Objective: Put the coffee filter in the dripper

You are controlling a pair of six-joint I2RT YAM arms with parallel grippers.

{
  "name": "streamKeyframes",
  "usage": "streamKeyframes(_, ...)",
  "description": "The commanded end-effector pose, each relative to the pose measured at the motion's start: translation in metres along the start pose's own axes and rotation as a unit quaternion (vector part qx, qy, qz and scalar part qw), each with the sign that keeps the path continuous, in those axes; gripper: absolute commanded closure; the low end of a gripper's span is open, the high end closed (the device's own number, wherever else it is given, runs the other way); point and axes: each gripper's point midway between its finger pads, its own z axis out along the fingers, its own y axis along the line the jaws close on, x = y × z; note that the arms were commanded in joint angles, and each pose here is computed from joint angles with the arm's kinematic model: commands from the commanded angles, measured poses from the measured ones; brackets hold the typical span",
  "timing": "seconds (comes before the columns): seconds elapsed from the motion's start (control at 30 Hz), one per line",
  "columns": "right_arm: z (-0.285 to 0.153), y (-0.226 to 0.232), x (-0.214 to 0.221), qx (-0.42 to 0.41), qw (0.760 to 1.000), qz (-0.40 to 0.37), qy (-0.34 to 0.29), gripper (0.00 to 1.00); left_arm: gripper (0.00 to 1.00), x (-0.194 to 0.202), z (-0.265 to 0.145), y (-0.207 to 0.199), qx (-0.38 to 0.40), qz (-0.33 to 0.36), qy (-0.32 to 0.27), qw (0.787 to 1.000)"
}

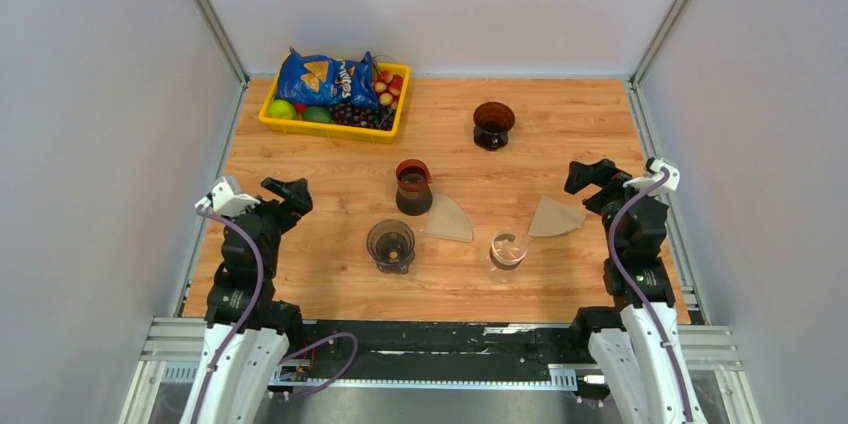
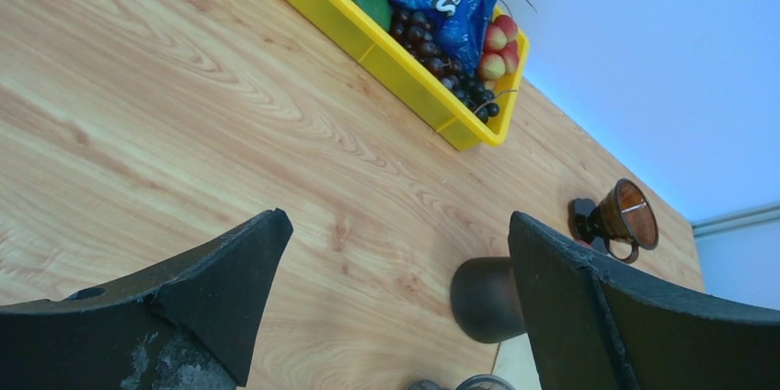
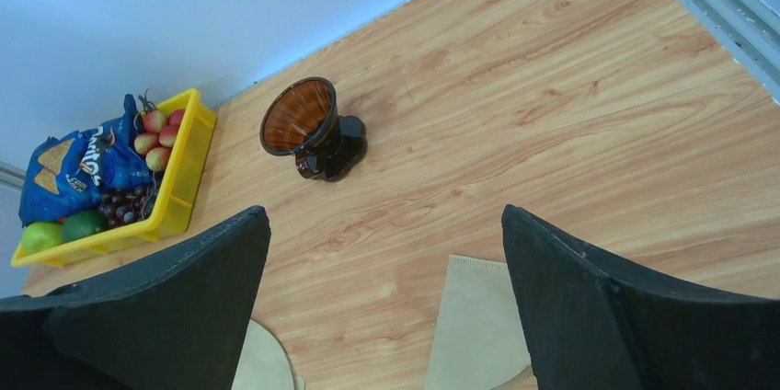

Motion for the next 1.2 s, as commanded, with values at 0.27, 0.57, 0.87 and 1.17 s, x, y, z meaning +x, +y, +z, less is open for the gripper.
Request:
streamKeyframes(0.27, -0.001, 0.013, -0.005, -0.019, 0.999, -0.018, 0.026, 0.0, 0.0, 0.023, 0.014, -0.04, 0.109, 0.012, 0.044, 0.993)
streamKeyframes(0.57, 0.01, 0.036, 0.015, -0.072, 0.992, -0.024, 0.103, 0.0, 0.0, 0.039, 0.022, -0.044, 0.122, 0.031, 0.08, 0.989)
streamKeyframes(0.87, 0.014, 0.038, 0.029, -0.085, 0.987, -0.031, 0.135, 0.0, 0.0, 0.049, 0.024, -0.044, 0.125, 0.035, 0.101, 0.986)
streamKeyframes(1.17, 0.013, 0.044, 0.031, -0.1, 0.984, -0.036, 0.146, 0.0, 0.0, 0.066, 0.02, -0.041, 0.123, 0.03, 0.143, 0.982)
